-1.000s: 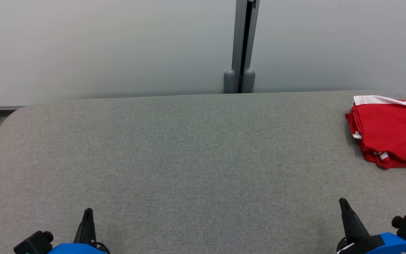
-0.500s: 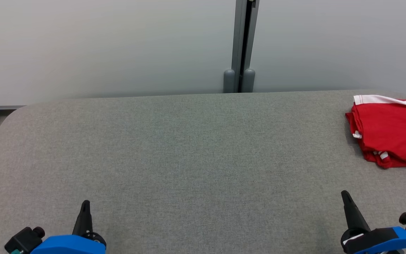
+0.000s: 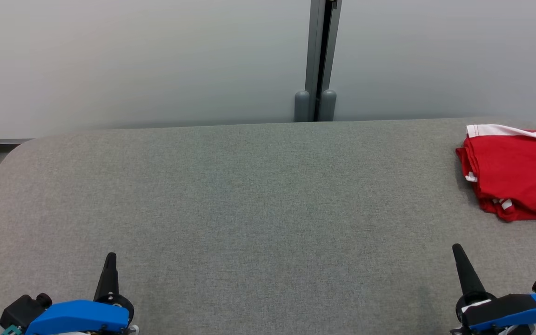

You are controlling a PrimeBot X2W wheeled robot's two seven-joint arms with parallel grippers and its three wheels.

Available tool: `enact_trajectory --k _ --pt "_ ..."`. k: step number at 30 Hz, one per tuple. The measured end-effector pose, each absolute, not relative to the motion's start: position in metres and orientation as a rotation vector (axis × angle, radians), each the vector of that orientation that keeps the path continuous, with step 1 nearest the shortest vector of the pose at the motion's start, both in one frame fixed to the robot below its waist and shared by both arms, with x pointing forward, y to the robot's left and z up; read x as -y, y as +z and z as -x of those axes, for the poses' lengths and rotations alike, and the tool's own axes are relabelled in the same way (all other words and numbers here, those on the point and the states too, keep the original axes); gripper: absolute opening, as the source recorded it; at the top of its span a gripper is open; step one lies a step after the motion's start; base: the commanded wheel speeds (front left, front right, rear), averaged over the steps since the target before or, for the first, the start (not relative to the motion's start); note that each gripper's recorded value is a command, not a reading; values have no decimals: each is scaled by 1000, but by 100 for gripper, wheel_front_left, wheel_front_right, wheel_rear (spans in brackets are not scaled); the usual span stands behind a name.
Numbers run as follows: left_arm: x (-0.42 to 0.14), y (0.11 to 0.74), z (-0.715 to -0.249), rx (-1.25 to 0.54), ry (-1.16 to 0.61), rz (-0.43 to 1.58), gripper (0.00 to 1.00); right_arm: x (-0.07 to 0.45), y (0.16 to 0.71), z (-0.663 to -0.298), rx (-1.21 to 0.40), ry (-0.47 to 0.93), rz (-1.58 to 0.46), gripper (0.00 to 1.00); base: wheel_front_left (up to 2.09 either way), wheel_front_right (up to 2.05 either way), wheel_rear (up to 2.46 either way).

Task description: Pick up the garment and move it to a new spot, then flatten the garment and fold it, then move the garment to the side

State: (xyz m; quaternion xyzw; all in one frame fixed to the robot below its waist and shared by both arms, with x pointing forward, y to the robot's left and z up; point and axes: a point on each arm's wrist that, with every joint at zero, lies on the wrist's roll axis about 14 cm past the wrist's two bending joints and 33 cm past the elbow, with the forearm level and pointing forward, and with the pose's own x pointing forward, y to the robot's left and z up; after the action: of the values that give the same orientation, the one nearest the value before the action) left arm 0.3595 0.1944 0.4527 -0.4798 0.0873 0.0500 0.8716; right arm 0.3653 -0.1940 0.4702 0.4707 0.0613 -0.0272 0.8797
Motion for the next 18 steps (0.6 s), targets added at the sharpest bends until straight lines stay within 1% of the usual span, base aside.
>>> enact_trajectory --k 18 --pt "-195 466 -369 -140 90 1187 0 195 480 -373 -91 -51 -1169 0 0 0 0"
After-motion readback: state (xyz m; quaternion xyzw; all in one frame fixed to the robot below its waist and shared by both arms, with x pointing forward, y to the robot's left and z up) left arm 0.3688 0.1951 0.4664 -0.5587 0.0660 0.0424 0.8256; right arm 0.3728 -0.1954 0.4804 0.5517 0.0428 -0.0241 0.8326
